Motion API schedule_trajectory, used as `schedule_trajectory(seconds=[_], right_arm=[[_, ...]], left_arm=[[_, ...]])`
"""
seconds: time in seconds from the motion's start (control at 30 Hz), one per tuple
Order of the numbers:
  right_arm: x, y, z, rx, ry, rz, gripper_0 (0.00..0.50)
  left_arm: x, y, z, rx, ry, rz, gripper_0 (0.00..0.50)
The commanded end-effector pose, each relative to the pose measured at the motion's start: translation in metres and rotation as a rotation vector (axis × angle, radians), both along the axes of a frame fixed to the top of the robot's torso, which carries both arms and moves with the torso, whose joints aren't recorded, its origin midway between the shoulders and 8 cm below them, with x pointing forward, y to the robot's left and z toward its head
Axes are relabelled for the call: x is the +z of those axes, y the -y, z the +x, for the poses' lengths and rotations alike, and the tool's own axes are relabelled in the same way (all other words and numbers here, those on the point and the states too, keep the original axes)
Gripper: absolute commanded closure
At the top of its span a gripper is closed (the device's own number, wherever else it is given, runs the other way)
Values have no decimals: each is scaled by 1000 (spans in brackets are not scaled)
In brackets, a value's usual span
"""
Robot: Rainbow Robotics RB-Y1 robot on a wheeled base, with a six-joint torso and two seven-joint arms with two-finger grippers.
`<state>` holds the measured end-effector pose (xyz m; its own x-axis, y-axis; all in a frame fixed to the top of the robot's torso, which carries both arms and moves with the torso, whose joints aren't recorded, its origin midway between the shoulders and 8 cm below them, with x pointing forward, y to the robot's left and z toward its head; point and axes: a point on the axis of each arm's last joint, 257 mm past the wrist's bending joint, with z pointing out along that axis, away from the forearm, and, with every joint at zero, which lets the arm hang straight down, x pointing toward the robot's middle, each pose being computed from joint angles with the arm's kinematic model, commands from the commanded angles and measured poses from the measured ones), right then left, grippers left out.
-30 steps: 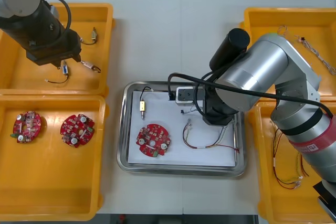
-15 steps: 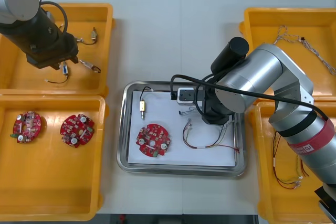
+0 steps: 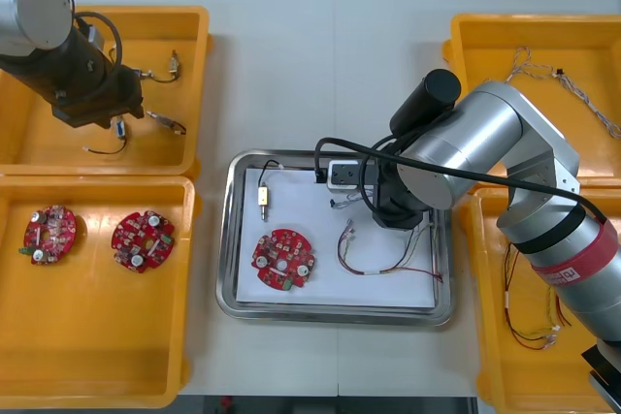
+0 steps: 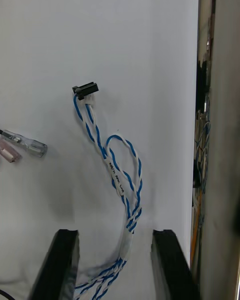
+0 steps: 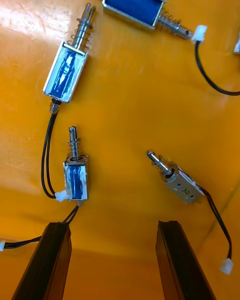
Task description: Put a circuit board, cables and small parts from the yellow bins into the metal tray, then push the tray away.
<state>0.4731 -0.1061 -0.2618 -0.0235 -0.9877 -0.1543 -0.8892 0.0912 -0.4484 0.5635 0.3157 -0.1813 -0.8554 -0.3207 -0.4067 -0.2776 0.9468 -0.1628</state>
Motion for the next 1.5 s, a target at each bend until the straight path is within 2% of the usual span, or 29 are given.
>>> schedule_trajectory(seconds=[0.03, 0.37, 0.5, 0.73, 0.87, 1.17, 1.23, 1.4, 1.5], right_arm=[[5, -6, 0, 23, 14, 14, 0], [28, -5, -7, 21, 11, 24, 0], [48, -7, -10, 23, 20, 22, 0], [83, 0, -20, -15, 6, 27, 0], [101, 8, -23, -39, 22, 38, 0], [143, 40, -7, -141, 104, 122, 0], [155, 53, -3, -198, 123, 156, 0], [174, 74, -2, -313, 132, 240, 0], [191, 91, 0, -400, 168, 290, 0]], left_arm=[[22, -7, 13, -46, 43, 52, 0], [4, -9, 11, -52, 29, 50, 0], [-1, -10, 11, -57, 34, 50, 0], [-9, -11, 15, -53, 37, 42, 0], [-13, -16, 18, -51, 42, 47, 0], [-13, -21, 19, -61, 44, 70, 0], [-13, -23, 20, -59, 49, 82, 0], [-14, -28, 20, -55, 46, 95, 0], [-16, -30, 22, -50, 51, 90, 0]])
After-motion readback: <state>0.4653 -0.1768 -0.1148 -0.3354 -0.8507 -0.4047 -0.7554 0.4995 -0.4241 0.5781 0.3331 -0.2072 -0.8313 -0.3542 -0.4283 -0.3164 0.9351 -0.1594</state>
